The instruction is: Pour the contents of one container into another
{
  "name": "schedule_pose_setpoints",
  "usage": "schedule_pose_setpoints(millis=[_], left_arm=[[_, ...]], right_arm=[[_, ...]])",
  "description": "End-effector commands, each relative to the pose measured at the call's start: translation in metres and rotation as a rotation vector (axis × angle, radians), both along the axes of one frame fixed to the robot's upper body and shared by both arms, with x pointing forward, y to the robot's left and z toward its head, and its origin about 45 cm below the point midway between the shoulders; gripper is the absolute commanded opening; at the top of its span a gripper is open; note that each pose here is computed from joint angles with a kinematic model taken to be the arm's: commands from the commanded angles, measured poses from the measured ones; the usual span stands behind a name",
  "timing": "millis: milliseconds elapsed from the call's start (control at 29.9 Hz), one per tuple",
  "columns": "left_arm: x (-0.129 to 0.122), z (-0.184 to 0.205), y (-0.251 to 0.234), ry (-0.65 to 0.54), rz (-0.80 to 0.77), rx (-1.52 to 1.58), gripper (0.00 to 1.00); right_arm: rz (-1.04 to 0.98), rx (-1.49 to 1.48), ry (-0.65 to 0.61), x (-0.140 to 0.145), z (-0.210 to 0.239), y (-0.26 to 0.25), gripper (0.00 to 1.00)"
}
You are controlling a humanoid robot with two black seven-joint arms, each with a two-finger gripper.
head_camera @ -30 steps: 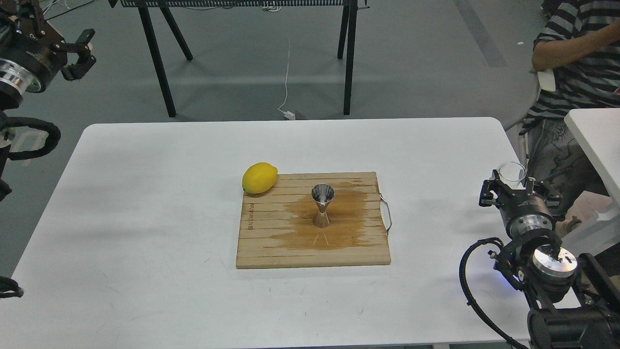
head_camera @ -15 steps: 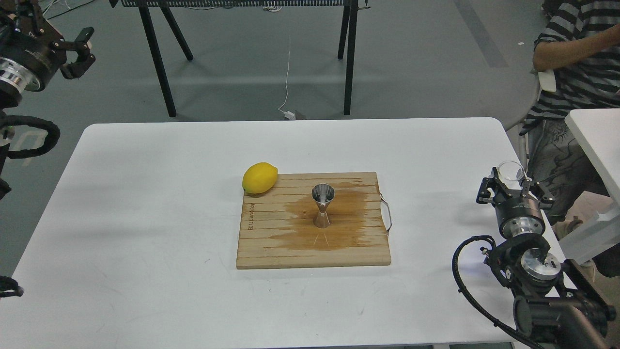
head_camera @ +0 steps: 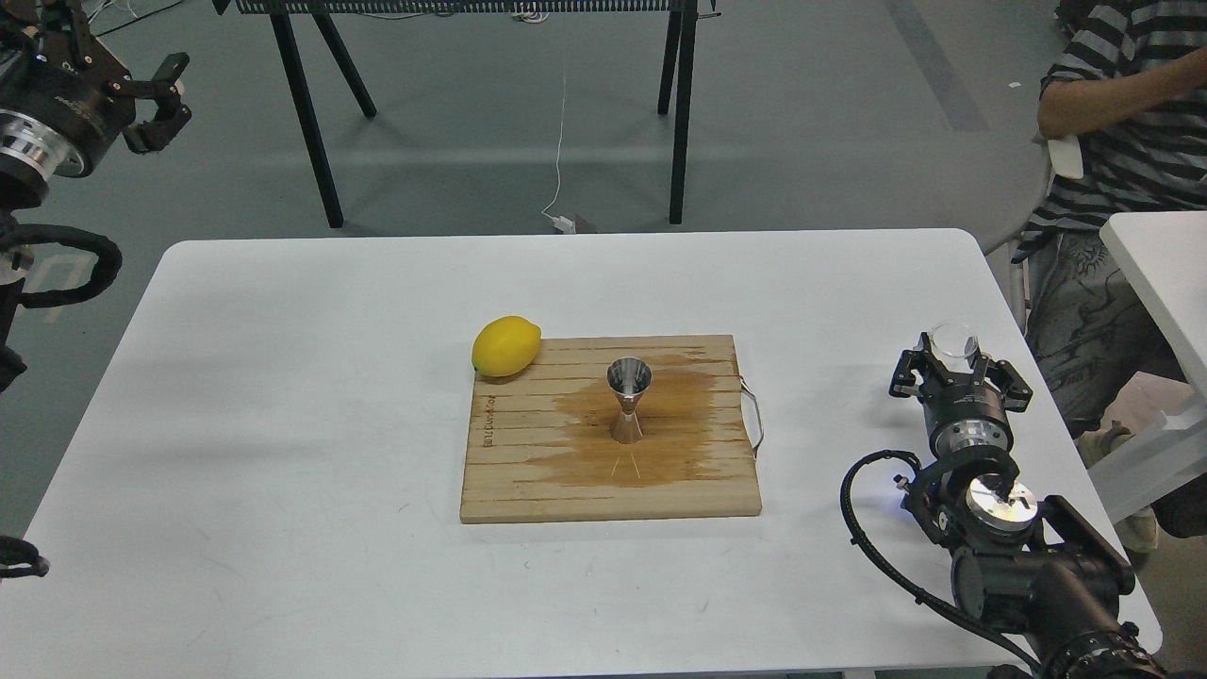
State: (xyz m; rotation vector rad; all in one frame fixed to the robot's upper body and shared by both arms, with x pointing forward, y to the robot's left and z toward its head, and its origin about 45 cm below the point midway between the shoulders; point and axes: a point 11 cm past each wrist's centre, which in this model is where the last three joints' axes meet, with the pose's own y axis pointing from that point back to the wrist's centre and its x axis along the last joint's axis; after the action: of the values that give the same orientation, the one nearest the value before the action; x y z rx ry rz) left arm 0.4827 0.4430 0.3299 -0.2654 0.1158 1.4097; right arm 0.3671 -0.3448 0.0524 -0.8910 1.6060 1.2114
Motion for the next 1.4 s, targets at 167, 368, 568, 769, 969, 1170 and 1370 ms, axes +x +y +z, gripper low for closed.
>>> schedule_pose_setpoints(millis=[167, 368, 568, 769, 969, 1170, 1370], left_arm=[[0.0, 0.0, 0.0, 0.0, 0.0, 0.0, 1.0], [0.0, 0.0, 0.0, 0.0, 0.0, 0.0, 1.0], [0.0, 0.0, 0.0, 0.0, 0.0, 0.0, 1.0], [0.0, 0.0, 0.001, 0.0, 0.001, 0.001, 1.0], [0.0, 0.0, 0.001, 0.0, 0.001, 0.001, 1.0], [0.0, 0.001, 0.001, -0.002, 0.003, 0.002, 1.0], [-0.001, 0.0, 0.002, -0.001, 0.003, 0.002, 1.0]], right_arm=[[0.016, -0.013, 0.026, -0.001, -0.004, 0.003, 0.5], [0.023, -0.02, 0.042, -0.003, -0.008, 0.004, 0.71], [0.019, -0.018, 0.048, -0.003, -0.009, 0.003, 0.82], [0.02, -0.018, 0.044, -0.003, -0.008, 0.003, 0.97], [0.05, -0.017, -0.009, 0.004, 0.004, 0.012, 0.99], [0.157, 0.006, -0.146, 0.005, 0.039, 0.049, 0.99], [0.287, -0.08, -0.258, 0.02, 0.1, 0.061, 0.99]])
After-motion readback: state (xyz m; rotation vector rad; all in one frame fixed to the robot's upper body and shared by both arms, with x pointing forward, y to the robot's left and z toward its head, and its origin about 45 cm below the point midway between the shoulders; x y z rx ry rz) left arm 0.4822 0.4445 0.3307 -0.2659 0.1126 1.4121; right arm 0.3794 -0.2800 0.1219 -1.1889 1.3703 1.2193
